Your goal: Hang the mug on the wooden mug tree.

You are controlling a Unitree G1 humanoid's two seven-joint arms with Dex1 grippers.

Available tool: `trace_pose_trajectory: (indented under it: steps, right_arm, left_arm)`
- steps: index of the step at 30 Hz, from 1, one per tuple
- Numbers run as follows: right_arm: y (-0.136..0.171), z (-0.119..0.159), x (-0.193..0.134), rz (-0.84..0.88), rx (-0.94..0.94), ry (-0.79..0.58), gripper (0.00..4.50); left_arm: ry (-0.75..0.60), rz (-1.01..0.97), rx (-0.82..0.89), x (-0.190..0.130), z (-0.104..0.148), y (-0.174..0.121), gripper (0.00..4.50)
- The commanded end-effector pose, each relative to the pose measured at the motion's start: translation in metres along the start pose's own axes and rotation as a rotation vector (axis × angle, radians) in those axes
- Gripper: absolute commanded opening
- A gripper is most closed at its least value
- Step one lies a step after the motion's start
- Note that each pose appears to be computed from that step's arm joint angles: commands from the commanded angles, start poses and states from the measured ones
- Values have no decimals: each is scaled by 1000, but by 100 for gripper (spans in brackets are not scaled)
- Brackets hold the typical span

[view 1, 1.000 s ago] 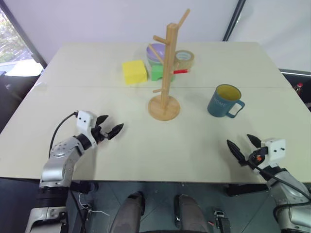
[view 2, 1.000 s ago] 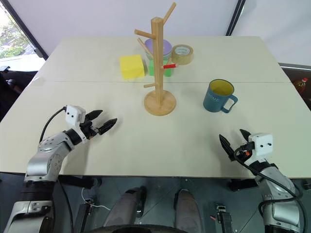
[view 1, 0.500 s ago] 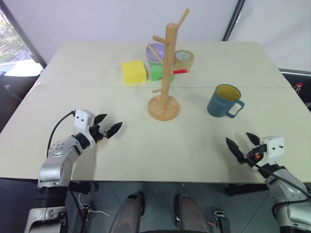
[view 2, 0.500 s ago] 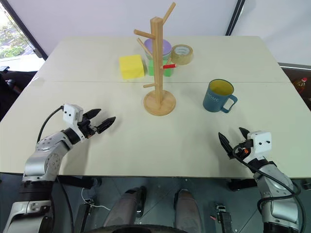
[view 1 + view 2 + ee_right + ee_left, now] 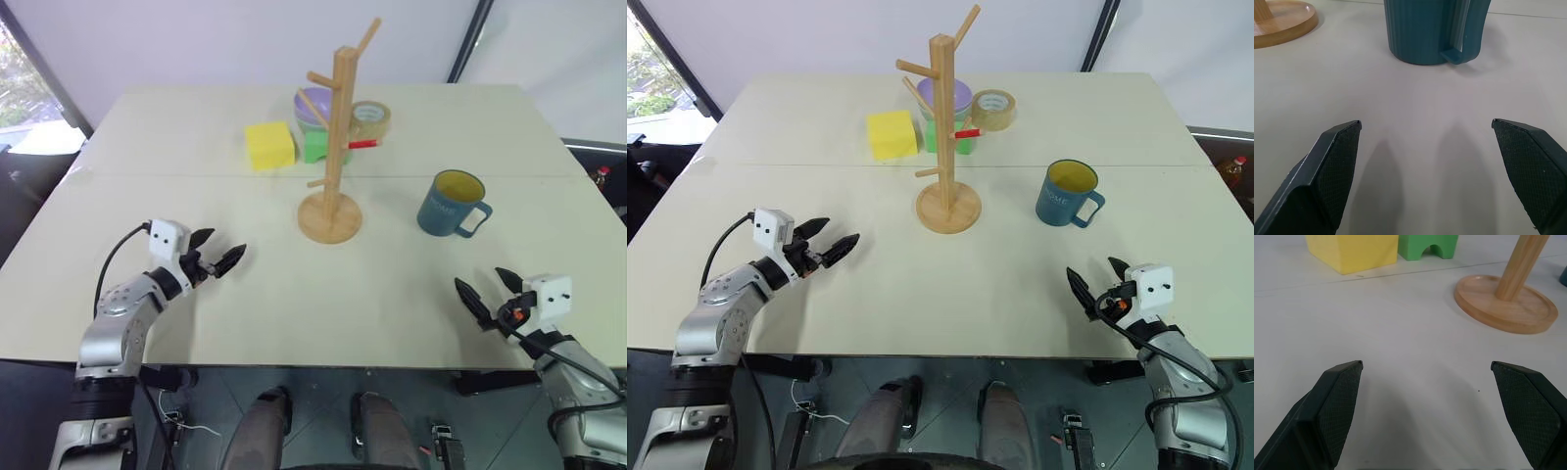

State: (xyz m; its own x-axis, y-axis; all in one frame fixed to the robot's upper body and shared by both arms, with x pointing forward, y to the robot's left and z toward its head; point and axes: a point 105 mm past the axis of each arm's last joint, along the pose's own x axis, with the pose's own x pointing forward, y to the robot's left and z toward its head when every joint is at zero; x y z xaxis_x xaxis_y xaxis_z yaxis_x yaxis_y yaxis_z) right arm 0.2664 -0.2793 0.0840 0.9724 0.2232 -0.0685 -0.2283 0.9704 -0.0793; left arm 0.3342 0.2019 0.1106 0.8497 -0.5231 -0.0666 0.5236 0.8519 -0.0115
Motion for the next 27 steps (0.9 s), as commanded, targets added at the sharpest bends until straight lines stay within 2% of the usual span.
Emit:
trace_pose_trajectory:
  steps: [1,9,13,22,27]
  right_arm:
    - [0,11,1,15,-35,-31,444]
    - [1,11,4,8,-38,-36,444]
    - [-3,16,7,-36,-36,-61,444]
    - [2,35,23,-235,-47,-138,444]
    - [5,37,40,-361,-47,-145,444]
  left_arm:
    - [-36,3,43,-2,12,-1,450]
    - [-53,7,51,-4,14,-1,450]
    - [-99,-72,58,-5,23,-16,450]
    - [-132,-498,119,5,35,-108,450]
    - [-166,-642,157,11,42,-149,450]
